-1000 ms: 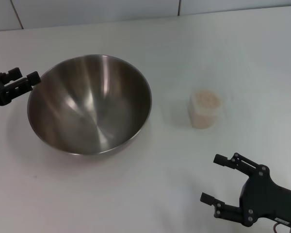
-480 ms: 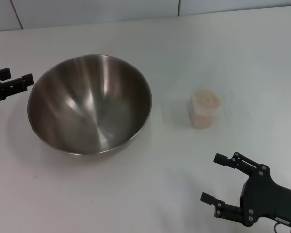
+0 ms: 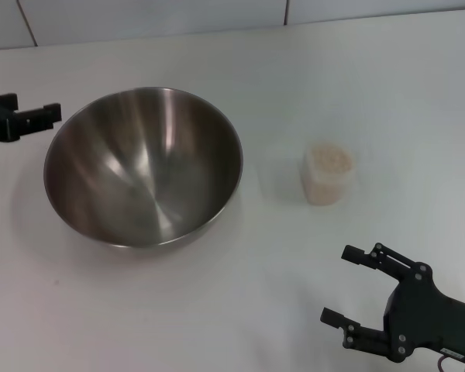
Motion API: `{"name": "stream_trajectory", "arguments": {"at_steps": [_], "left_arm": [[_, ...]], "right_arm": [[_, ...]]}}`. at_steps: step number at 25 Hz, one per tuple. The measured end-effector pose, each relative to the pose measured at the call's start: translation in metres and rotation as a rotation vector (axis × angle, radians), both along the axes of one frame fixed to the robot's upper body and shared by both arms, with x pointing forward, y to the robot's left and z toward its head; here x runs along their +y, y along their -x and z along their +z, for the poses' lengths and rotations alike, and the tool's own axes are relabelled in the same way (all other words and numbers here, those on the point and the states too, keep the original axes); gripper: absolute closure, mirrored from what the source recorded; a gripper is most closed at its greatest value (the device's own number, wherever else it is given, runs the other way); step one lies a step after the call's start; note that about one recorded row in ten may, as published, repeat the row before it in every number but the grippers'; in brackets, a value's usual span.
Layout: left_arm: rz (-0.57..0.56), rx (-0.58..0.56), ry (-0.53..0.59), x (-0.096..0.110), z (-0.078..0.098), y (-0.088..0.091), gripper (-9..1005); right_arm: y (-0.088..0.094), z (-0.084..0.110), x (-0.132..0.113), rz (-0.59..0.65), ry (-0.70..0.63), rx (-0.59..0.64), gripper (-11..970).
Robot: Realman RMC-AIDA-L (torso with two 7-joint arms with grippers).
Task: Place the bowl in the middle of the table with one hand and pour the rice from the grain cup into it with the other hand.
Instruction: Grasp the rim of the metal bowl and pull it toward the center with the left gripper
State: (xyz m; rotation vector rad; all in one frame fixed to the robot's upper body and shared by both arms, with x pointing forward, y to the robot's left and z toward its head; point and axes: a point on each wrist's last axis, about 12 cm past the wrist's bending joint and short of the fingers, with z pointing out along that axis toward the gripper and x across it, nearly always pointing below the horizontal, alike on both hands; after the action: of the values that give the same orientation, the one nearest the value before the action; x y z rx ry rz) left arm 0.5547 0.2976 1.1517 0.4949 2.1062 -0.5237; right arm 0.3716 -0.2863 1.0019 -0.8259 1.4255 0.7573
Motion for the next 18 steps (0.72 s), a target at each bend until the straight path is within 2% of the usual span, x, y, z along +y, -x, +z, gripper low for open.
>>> {"name": "stream_trajectory", "arguments": {"at_steps": [2,5,7,18], "left_arm": [[0.013,0.029,0.013,-0.001,0.008,-0.001,206],[0.015,0.064,0.003,-0.003,0.010,-0.001,205],[0.003,0.101,-0.012,-0.008,0.009,-0.002,205],[0.017,0.110,-0.052,-0.017,0.002,-0.006,207]], "right_arm": [[0.000,0.000,0.000,0.001,0.002,-0.005,134],[0.000,0.000,0.000,0.001,0.002,-0.006,134],[0.000,0.001,0.000,0.003,-0.001,-0.008,134],[0.000,0.001,0.000,0.006,-0.004,-0.013,134]]}}
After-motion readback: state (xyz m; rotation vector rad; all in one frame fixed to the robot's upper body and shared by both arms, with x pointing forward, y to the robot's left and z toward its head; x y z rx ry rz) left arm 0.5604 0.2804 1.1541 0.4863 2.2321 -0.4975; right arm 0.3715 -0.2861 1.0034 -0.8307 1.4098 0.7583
